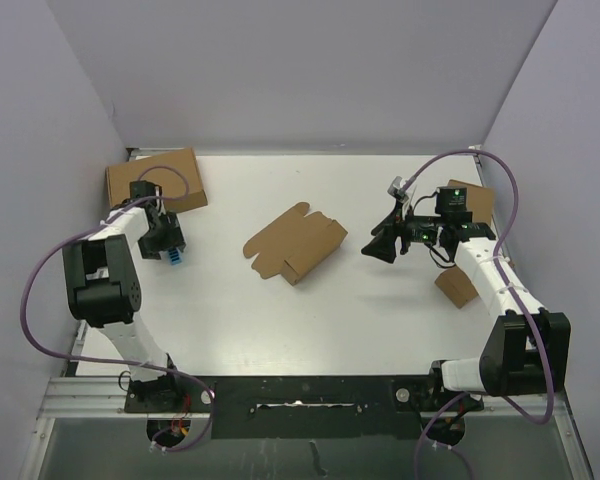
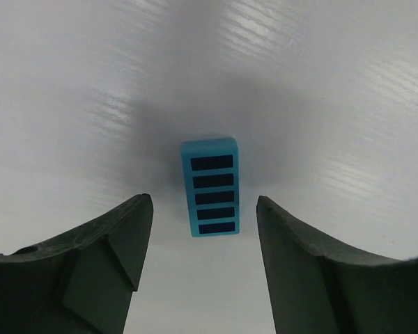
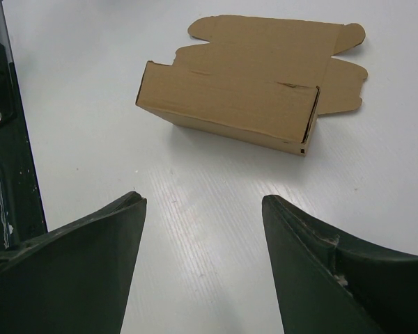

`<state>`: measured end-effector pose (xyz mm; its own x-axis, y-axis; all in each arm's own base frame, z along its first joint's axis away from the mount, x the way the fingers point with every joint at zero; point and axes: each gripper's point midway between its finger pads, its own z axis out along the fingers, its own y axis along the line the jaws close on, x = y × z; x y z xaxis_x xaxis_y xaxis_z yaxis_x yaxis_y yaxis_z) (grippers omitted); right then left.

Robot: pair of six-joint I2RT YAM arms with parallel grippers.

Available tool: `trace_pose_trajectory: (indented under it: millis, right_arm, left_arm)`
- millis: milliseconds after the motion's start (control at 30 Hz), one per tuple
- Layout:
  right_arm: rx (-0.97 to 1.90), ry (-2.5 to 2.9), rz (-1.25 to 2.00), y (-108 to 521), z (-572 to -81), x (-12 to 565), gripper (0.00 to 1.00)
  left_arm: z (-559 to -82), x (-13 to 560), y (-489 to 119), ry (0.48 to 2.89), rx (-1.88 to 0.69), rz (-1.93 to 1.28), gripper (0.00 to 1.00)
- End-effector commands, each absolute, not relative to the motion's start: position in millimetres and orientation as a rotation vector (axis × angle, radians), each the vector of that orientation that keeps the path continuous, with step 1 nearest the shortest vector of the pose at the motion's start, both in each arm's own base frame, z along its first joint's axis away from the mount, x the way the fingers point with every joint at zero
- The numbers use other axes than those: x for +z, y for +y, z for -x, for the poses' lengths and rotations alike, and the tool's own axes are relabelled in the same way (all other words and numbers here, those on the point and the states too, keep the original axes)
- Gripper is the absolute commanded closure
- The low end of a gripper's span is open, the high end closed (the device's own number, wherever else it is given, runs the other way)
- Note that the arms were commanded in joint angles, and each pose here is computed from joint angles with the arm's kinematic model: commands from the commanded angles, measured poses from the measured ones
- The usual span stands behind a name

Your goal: Fold the paper box

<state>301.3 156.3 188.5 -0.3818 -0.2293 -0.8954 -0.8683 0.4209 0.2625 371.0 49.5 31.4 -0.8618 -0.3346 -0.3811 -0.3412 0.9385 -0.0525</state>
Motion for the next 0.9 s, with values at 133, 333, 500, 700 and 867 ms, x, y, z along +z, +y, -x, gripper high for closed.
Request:
trace_pose_trajectory:
  millis: [133, 333, 500, 700, 867]
  right_arm:
    - [0.981, 1.825, 0.945, 156, -305, 192, 0.32]
    - [0.983, 1.822, 0.946, 157, -305, 193, 0.32]
    - [0.985, 1.821, 0.947, 157, -304, 193, 0.32]
    - [0.993, 1.820, 0.946, 157, -304, 193, 0.32]
    - [1.001, 1.829, 0.940, 157, -305, 190, 0.32]
  left_arm:
    - [-381, 22, 56, 2.743, 0.087, 0.551, 0.49]
    - [-379, 19, 52, 2.765, 0.117, 0.536, 0.62]
    - [-378, 20, 46, 2.778, 0.103, 0.524, 0.86]
    - [-390, 53, 18, 2.690, -0.056, 0.457, 0.96]
    - [-396, 77, -25, 2.609, -0.276, 0.340, 0.97]
